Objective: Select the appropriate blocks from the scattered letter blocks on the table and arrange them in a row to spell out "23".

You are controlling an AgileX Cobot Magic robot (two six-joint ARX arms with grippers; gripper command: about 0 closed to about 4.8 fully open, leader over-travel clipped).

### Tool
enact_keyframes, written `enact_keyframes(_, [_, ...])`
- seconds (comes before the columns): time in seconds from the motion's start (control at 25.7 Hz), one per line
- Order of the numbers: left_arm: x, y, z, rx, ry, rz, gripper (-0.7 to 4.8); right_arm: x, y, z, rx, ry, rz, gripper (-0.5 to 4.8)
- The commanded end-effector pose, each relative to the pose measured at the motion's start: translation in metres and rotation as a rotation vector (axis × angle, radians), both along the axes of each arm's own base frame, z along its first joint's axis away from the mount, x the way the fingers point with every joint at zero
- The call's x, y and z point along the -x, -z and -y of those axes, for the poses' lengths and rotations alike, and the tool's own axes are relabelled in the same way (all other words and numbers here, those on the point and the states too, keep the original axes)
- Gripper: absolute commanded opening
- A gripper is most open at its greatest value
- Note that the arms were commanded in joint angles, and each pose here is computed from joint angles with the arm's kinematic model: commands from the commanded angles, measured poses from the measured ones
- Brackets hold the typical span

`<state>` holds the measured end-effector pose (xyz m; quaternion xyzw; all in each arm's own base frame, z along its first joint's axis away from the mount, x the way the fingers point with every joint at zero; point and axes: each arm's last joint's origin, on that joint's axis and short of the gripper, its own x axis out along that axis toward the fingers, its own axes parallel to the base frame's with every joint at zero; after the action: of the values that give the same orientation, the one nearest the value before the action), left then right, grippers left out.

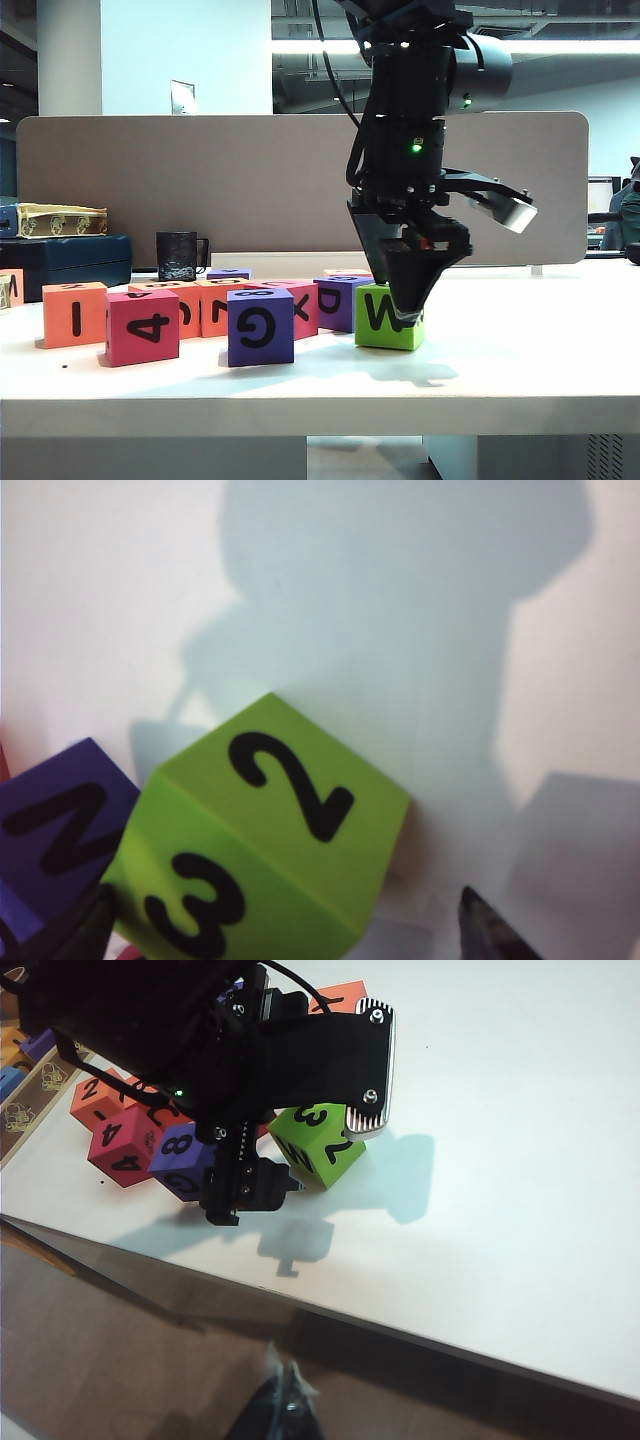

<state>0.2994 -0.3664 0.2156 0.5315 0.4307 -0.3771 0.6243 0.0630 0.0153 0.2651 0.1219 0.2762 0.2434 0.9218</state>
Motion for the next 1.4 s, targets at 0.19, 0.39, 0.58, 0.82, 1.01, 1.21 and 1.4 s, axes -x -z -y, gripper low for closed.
enact_keyframes(0.19, [0.001, -0.008, -0.001, 0.014, -0.006, 0.023, 4.36, 0.0, -0.003, 0.0, 0.0, 0.002, 0.017, -0.01])
enact_keyframes(0.39, [0.002, -0.01, 0.007, 0.074, -0.053, 0.067, 4.35, 0.0, -0.003, 0.0, 0.0, 0.002, 0.017, -0.01])
enact_keyframes(0.58, [0.0, -0.01, 0.006, 0.047, 0.02, 0.077, 4.35, 0.0, -0.003, 0.0, 0.0, 0.002, 0.017, -0.01])
enact_keyframes(0.82, [-0.004, -0.007, -0.005, 0.004, 0.071, -0.008, 4.35, 0.0, -0.003, 0.0, 0.0, 0.002, 0.017, -0.01])
enact_keyframes(1.01, [-0.008, -0.007, -0.004, 0.059, 0.099, -0.025, 4.35, 0.0, -0.003, 0.0, 0.0, 0.002, 0.018, -0.01])
enact_keyframes(1.21, [-0.008, -0.007, -0.004, 0.05, 0.105, -0.02, 4.34, 0.0, -0.003, 0.0, 0.0, 0.002, 0.018, -0.01])
enact_keyframes(1.4, [-0.009, -0.006, -0.004, 0.05, 0.119, -0.025, 4.05, 0.0, -0.003, 0.0, 0.0, 0.002, 0.018, -0.01])
